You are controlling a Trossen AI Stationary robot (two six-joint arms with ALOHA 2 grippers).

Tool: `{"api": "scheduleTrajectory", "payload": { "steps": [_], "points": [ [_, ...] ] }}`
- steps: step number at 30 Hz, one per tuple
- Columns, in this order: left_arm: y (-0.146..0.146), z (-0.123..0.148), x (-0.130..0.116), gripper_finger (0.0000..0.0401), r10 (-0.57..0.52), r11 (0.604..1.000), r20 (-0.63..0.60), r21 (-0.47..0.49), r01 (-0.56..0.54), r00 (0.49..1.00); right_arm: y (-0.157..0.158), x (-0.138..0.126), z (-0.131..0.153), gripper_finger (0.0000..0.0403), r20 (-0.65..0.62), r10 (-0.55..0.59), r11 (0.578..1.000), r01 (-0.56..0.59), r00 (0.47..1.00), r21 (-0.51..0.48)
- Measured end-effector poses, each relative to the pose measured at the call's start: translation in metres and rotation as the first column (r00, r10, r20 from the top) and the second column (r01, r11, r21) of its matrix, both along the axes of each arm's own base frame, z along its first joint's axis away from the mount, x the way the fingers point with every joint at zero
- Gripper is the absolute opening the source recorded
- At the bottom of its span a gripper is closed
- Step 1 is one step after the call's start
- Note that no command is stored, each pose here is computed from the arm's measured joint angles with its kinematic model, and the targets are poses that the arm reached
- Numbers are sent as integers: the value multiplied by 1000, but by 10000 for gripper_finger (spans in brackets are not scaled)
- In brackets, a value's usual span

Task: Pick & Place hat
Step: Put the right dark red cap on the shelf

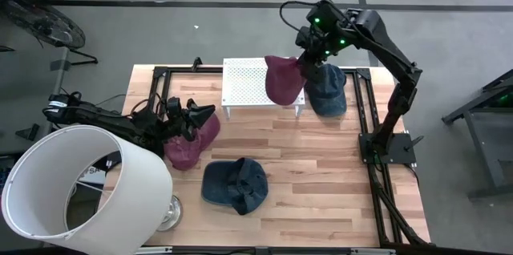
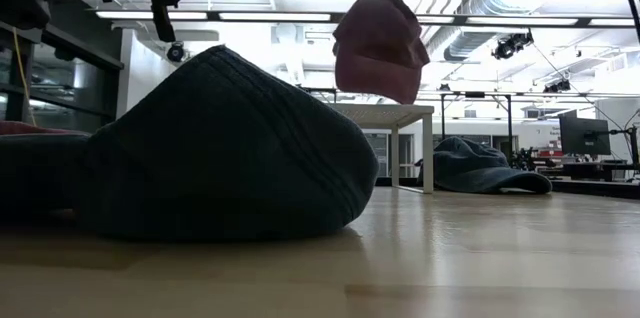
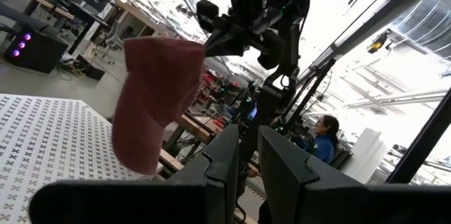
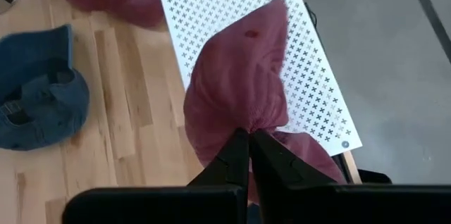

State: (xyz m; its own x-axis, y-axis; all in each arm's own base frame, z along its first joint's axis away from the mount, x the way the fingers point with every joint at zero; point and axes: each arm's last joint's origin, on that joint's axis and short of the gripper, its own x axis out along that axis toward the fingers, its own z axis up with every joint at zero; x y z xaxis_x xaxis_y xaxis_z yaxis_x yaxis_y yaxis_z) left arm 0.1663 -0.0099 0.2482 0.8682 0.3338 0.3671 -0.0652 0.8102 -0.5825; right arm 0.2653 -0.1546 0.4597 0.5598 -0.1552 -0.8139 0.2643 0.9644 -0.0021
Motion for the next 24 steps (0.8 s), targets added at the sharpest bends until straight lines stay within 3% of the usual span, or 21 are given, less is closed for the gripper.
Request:
{"api": "scheduleTrajectory", "payload": {
  "steps": [13, 24],
  "points": [
    [0, 0, 0, 56, -1, 1000, -1, 1, 1, 1000, -21, 27, -27, 0, -144, 4, 993, -22, 990, -120],
    [0, 0, 0, 56, -3, 1000, -1, 2, 3, 1000, -33, 42, -31, 0, -130, 30, 965, -63, 991, -255]
  ]
}}
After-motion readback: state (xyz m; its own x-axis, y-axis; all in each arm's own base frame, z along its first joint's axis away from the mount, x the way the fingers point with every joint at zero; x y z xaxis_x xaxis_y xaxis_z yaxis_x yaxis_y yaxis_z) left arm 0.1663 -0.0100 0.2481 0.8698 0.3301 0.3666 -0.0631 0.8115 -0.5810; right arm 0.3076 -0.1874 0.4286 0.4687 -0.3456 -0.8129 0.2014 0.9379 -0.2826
